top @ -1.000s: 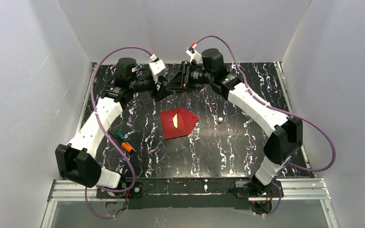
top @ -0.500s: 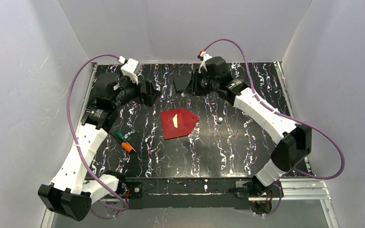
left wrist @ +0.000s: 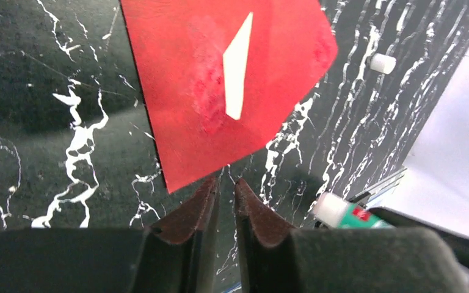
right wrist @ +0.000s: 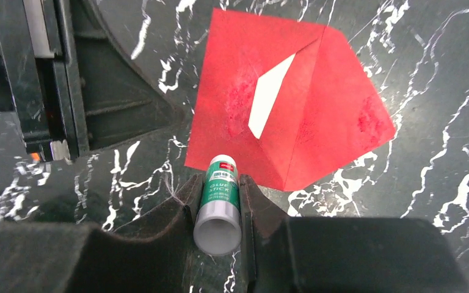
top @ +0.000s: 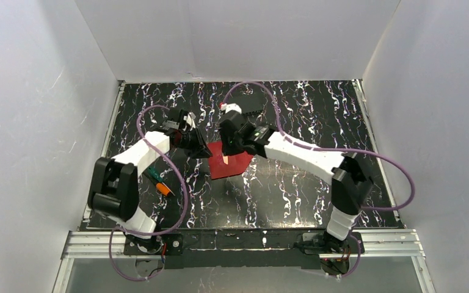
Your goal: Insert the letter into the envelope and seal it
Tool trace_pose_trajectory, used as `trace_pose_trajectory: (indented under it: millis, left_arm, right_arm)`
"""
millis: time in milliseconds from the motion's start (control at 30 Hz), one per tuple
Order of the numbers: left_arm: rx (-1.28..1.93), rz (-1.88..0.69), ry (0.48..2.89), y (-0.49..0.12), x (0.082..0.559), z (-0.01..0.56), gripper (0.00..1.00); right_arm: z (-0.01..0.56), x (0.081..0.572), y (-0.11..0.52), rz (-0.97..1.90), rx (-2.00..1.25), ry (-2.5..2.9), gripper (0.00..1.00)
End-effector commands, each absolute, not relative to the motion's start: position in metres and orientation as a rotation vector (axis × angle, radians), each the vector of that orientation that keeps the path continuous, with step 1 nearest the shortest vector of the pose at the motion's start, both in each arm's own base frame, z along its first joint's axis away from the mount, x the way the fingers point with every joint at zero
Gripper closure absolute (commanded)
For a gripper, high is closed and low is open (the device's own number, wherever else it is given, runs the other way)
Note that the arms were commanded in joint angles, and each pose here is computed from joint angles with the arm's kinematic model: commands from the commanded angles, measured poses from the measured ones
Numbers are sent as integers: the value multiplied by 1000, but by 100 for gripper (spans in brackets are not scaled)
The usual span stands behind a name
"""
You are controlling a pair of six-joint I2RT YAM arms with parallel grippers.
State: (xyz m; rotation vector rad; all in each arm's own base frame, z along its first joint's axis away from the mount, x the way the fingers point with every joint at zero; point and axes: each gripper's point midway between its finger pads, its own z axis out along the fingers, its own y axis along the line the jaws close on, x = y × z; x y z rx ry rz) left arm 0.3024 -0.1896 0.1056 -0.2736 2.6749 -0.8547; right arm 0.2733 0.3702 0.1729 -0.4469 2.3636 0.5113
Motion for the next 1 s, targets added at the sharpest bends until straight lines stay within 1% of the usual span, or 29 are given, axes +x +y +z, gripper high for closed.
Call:
trace_pose_trajectory:
  millis: [0, 167, 300, 367, 567, 700, 833, 967]
  left_arm:
    - [-362, -923, 2692, -200, 325, 101, 89]
    - [-446, -955, 2734, -199, 354, 76, 97]
    - [-458, -1013, 2716, -200, 374, 72, 98]
    - [-433, -986, 2730, -198, 378, 68, 99]
    - [-397, -952, 2783, -195, 378, 46, 100]
    - [-412, -891, 2794, -188, 373, 32, 100]
    - [-408, -923, 2803, -191, 369, 25, 100]
    - [-425, -894, 2837, -188, 365, 15, 100]
  right_arm:
    - [148, 270, 381, 394, -380, 2395, 99]
    - [117, 273, 392, 392, -340, 2416, 99]
    - [111, 279, 398, 369, -316, 2422, 99]
    - [103, 284, 397, 307, -298, 2440, 99]
    - [96, 294, 410, 296, -312, 2452, 99]
    - [90, 302, 403, 214, -310, 2464, 99]
    - [84, 304, 409, 259, -320, 2455, 99]
    - [75, 306, 405, 218, -320, 2473, 99]
